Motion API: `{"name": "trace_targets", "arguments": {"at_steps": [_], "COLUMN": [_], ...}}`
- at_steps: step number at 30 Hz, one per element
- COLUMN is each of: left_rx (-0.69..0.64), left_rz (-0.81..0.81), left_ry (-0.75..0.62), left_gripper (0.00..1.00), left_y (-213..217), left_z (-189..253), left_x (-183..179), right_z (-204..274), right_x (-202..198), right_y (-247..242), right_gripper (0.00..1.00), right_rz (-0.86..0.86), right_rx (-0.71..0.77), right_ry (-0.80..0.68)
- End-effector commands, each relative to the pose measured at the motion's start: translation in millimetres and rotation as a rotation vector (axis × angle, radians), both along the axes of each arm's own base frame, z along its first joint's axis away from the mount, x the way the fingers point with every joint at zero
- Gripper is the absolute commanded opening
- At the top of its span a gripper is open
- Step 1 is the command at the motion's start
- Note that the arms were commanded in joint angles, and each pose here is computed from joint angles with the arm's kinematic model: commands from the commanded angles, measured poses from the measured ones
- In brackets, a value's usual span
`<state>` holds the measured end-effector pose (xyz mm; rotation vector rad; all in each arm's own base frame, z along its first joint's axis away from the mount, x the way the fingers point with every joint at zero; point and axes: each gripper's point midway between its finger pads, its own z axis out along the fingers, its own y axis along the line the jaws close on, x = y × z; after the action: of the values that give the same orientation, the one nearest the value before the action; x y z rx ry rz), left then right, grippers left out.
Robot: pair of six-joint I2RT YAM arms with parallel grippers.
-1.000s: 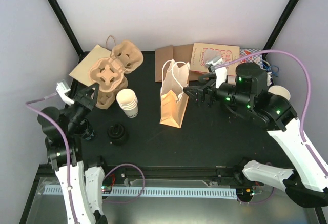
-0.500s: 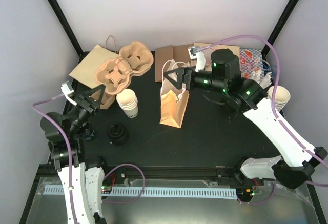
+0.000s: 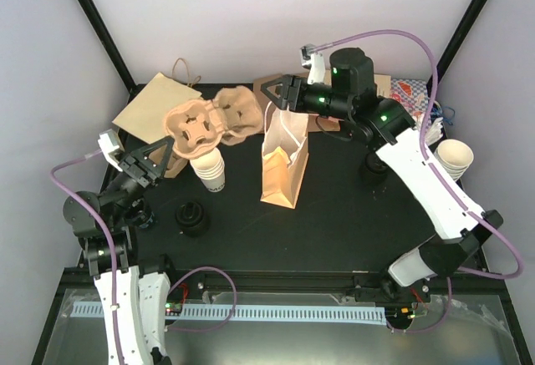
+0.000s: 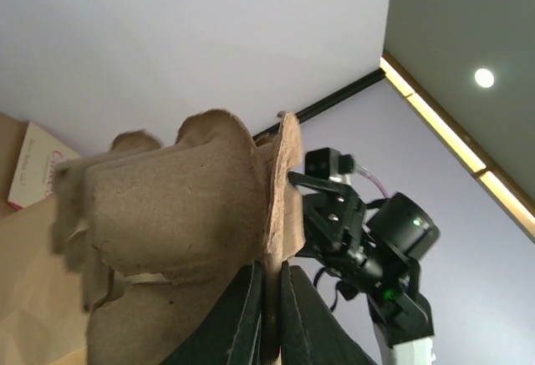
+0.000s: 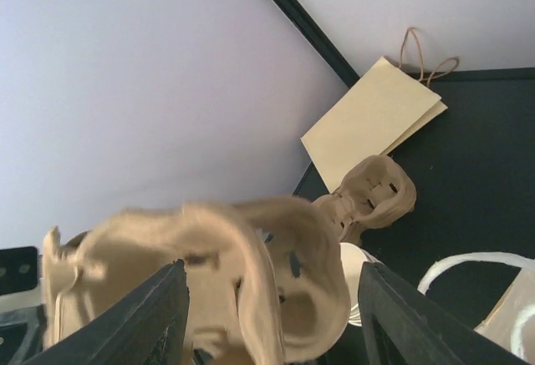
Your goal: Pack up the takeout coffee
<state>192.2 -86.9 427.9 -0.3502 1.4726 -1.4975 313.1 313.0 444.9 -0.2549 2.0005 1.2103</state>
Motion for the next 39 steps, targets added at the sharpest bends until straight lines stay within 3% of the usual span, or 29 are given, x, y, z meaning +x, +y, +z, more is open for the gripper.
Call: {"name": "trace_targets", "arguments": {"at_steps": [1, 5, 12, 15, 29, 39], "left_rx": [0.007, 0.007, 0.015, 0.014, 0.023, 0.023], "left_rz": [-0.052, -0.061, -0.04, -0.033, -0.024, -0.026], "left_ry": [-0.098, -0.119, -0.084, -0.076, -0.069, -0.063], "left_gripper": [0.07, 0.07, 0.02, 0.02, 0.02, 0.02], "left_y": [-10, -11, -9, -7, -7, -7], "left_z": [21, 25, 15, 13, 10, 9], "left_x": [-19, -22, -16, -13, -12, -11], "right_z": [-4, -15, -17, -18, -5, -5], "right_x": [0, 5, -31, -43, -59, -76], "right_y": [6, 4, 17, 15, -23, -16], "right_gripper": [0.58, 0.6, 0.74, 0.74, 0.84, 0.84], "right_rz": [0.036, 0.02, 0.234, 0.271, 0.119, 0.205], "right_rx": [-0.022, -0.052, -0.022, 0.004, 0.102, 0.165], "right_ry": [0.024, 0.031, 0.011, 0.006, -0.082, -0.024]}}
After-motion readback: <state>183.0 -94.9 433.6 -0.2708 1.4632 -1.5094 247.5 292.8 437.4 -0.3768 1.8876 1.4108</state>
